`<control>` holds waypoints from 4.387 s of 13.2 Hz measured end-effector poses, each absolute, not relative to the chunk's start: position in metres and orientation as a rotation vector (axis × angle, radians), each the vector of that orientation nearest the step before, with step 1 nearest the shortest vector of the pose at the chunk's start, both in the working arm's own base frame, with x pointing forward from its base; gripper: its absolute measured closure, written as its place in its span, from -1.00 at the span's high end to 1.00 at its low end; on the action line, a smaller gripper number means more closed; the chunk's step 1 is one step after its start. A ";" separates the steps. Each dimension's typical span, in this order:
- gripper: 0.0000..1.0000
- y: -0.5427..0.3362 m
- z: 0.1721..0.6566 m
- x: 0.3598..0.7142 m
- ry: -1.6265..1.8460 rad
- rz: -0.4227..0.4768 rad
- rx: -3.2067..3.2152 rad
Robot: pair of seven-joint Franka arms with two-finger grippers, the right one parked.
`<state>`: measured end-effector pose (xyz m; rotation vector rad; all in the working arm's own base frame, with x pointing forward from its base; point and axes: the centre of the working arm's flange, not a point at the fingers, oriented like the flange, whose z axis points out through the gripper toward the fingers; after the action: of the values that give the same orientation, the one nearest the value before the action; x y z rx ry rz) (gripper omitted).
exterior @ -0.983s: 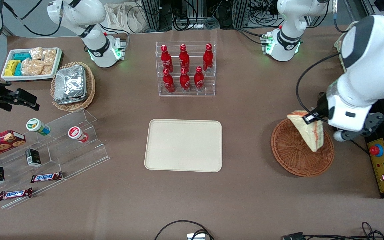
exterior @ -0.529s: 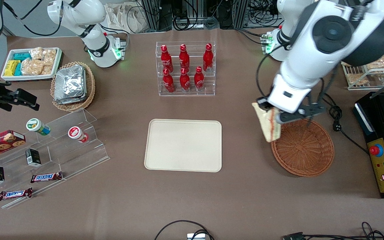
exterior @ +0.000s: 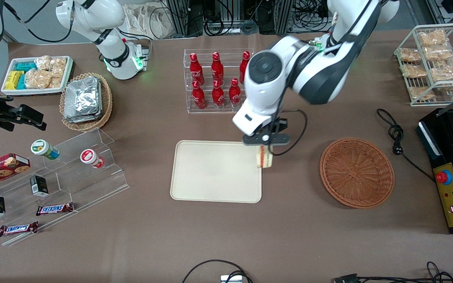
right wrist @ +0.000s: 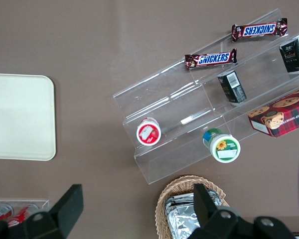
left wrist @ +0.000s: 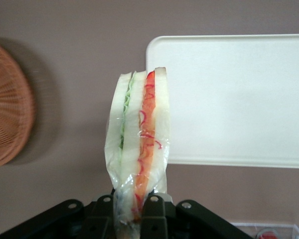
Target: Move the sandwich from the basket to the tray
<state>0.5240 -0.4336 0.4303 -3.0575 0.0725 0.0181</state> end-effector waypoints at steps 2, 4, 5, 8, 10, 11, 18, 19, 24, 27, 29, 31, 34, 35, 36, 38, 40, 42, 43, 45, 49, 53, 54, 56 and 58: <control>-0.66 -0.443 0.387 0.534 0.083 0.019 -3.065; -0.66 -0.444 0.355 0.543 0.080 0.033 -3.073; -0.66 -0.445 0.342 0.545 0.080 0.044 -3.074; -0.66 -0.453 0.310 0.549 0.115 0.011 -3.085; -0.66 -0.466 0.276 0.545 0.171 -0.016 -3.094; -0.66 -0.470 0.261 0.543 0.188 -0.011 -3.093; -0.67 -0.472 0.253 0.547 0.147 -0.023 -3.103; -0.70 -0.472 0.253 0.547 0.140 -0.024 -3.104; -0.18 -0.470 0.249 0.549 0.161 -0.066 -3.074; 0.49 -0.468 0.241 0.550 0.107 -0.100 -3.045; 0.94 -0.468 0.237 0.550 0.083 -0.108 -3.040; 1.00 -0.468 0.238 0.550 0.075 -0.112 -3.040; 1.00 -0.469 0.243 0.553 0.014 -0.135 -3.050; 1.00 -0.468 0.251 0.556 -0.007 -0.152 -3.057; 1.00 -0.468 0.262 0.560 -0.021 -0.176 -3.065; 1.00 -0.466 0.298 0.566 -0.051 -0.229 -3.080; 1.00 -0.444 0.345 0.578 -0.127 -0.237 -3.084; 1.00 -0.403 0.397 0.595 -0.155 -0.202 -3.110; 1.00 -0.378 0.421 0.601 -0.152 -0.165 -3.110; 1.00 -0.321 0.463 0.611 -0.142 -0.099 -3.107; 1.00 -0.232 0.509 0.608 -0.183 -0.080 -3.063; 1.00 -0.164 0.535 0.583 -0.112 -0.053 -3.063; 1.00 -0.142 0.549 0.579 -0.099 -0.051 -3.082; 1.00 -0.106 0.577 0.568 -0.055 -0.064 -3.101; 1.00 -0.095 0.595 0.557 -0.026 -0.063 -3.107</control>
<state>0.5568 -0.0946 0.5950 -3.1068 -0.0260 -0.0632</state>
